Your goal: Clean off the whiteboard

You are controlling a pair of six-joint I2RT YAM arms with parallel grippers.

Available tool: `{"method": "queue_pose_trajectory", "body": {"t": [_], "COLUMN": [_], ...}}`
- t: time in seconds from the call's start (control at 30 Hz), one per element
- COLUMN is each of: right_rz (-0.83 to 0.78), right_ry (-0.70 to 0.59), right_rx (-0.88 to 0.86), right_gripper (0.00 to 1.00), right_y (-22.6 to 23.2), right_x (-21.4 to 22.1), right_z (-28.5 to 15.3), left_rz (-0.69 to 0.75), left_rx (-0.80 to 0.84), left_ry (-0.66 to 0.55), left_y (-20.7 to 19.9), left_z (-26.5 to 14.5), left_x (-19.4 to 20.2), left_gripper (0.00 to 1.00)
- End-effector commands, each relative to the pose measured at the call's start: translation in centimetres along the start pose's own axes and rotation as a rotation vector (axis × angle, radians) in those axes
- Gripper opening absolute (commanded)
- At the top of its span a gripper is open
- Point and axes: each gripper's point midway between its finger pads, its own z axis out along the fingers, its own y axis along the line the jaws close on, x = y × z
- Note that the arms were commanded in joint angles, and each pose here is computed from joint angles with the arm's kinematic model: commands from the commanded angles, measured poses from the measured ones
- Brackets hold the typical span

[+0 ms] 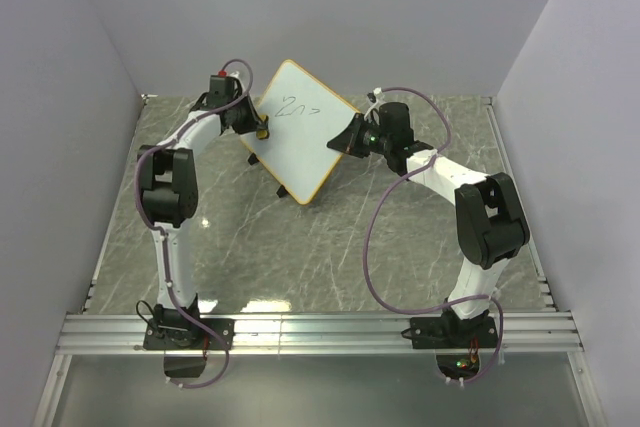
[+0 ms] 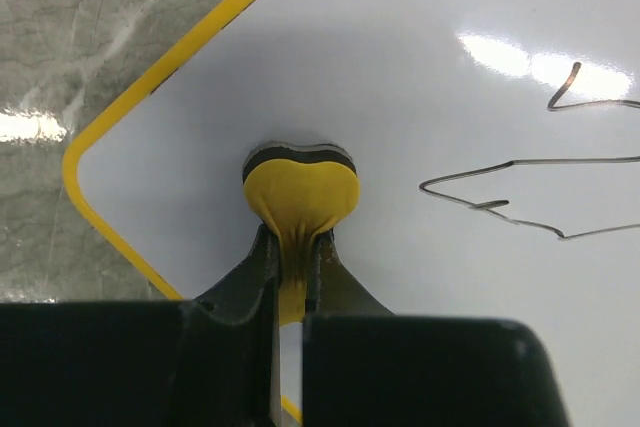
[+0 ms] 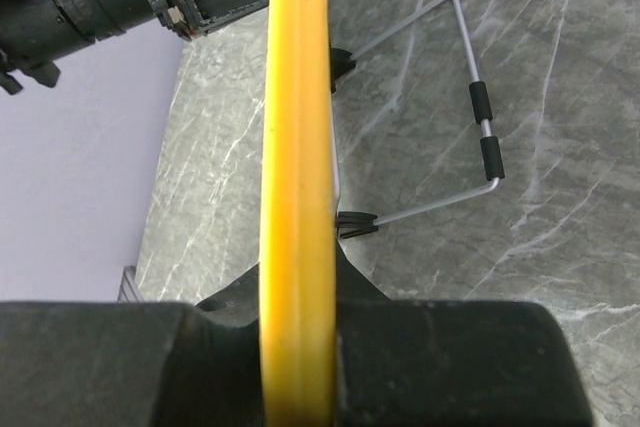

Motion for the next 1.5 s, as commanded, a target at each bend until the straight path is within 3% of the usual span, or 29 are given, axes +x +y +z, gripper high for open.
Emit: {"method": "queue_pose_trajectory", "body": {"t": [0.0,0.13,0.37,0.47,0.6,0.8,0.97,1.2,1.33,1.47], "right_rz": [-0.026,-0.021,-0.016,-0.020,-0.022,-0.027,-0.027,-0.025,-0.019,-0.021], "right_ry": [0.457,0.465,0.472,0.474,0.476,0.480,0.483,0.485,0.490,0.489], "right_rx": [0.099,0.106,0.106,0.109,0.107,0.108,0.106,0.106,0.107,0.109], "right_gripper": [0.00,0.00,0.00,0.00,0.00,0.00,0.00,0.00,0.00,0.00], "right_y": [-4.0,-4.4,-4.6,-4.7,-4.6,-4.6,-4.5,-4.4,-4.6,-4.7], "right_x": [13.5,13.9,14.3,14.3,14.2,14.3,14.4,14.3,14.5,14.4], "right_z": [-2.0,-2.0,-2.1,-2.1,-2.1,-2.4,-2.4,-2.3,-2.2,-2.1], "left_rz": [0.120,0.212,0.308,0.312,0.309,0.245,0.166,0.065,0.061,0.058], "left_rx": [0.065,0.168,0.319,0.372,0.372,0.287,0.124,-0.044,-0.055,-0.049], "left_ry": [0.144,0.168,0.248,0.261,0.212,0.163,0.166,0.242,0.301,0.285], "left_y": [-5.2,-10.8,-19.6,-22.0,-23.0,-19.1,-10.7,-0.2,1.0,0.7], "left_z": [0.5,-0.3,-0.9,-1.6,-2.0,0.3,3.6,5.8,6.3,6.1], "left_x": [4.7,4.6,10.5,11.7,9.9,5.7,3.9,5.8,7.2,7.0], "left_gripper": [0.00,0.00,0.00,0.00,0.00,0.00,0.00,0.00,0.00,0.00]}}
